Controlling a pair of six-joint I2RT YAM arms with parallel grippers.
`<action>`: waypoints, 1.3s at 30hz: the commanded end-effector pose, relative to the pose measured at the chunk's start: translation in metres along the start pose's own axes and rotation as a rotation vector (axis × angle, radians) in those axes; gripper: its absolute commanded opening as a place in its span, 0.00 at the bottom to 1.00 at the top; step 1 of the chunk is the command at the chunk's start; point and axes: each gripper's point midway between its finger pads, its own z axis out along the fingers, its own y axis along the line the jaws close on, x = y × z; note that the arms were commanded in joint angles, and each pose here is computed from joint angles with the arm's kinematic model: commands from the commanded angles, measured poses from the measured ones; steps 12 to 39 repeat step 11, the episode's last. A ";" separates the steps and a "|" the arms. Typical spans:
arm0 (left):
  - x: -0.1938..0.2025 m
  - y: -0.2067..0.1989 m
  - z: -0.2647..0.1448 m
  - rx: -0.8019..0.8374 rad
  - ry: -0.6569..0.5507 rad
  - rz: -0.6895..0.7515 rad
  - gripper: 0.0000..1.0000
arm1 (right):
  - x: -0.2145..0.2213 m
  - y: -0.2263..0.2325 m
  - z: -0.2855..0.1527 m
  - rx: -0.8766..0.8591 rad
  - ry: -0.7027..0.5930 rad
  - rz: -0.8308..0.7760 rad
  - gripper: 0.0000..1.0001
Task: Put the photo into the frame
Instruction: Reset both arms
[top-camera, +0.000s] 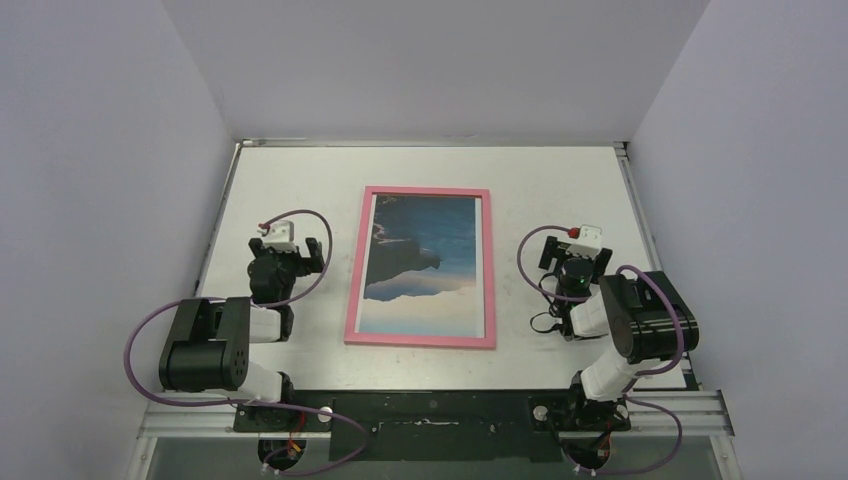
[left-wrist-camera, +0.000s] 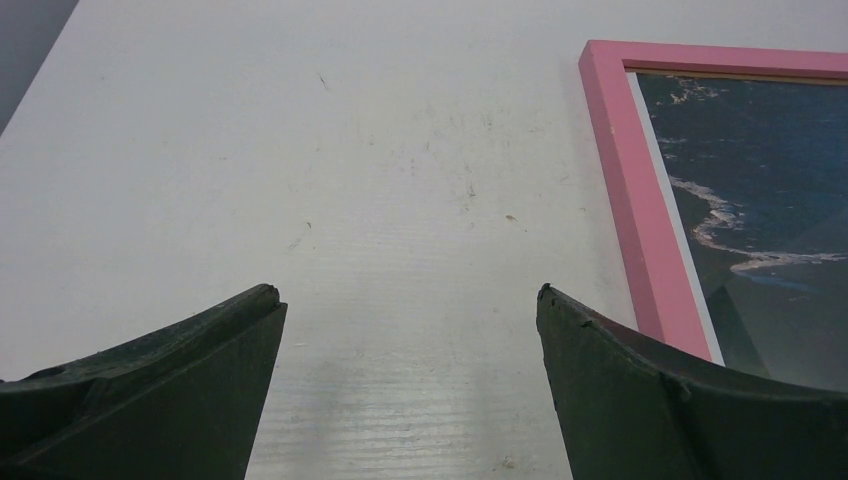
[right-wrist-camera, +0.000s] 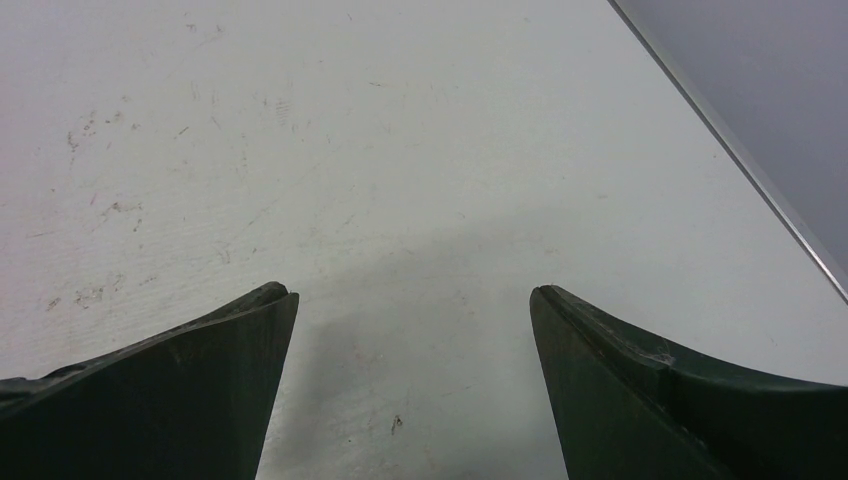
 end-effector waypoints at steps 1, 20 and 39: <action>-0.019 0.000 0.005 -0.006 -0.063 0.007 0.96 | -0.026 0.003 0.004 -0.016 -0.088 0.033 0.90; -0.018 0.000 0.005 -0.012 -0.060 0.009 0.96 | -0.026 0.003 0.004 -0.016 -0.088 0.034 0.90; -0.018 0.000 0.005 -0.012 -0.060 0.009 0.96 | -0.026 0.003 0.004 -0.016 -0.088 0.034 0.90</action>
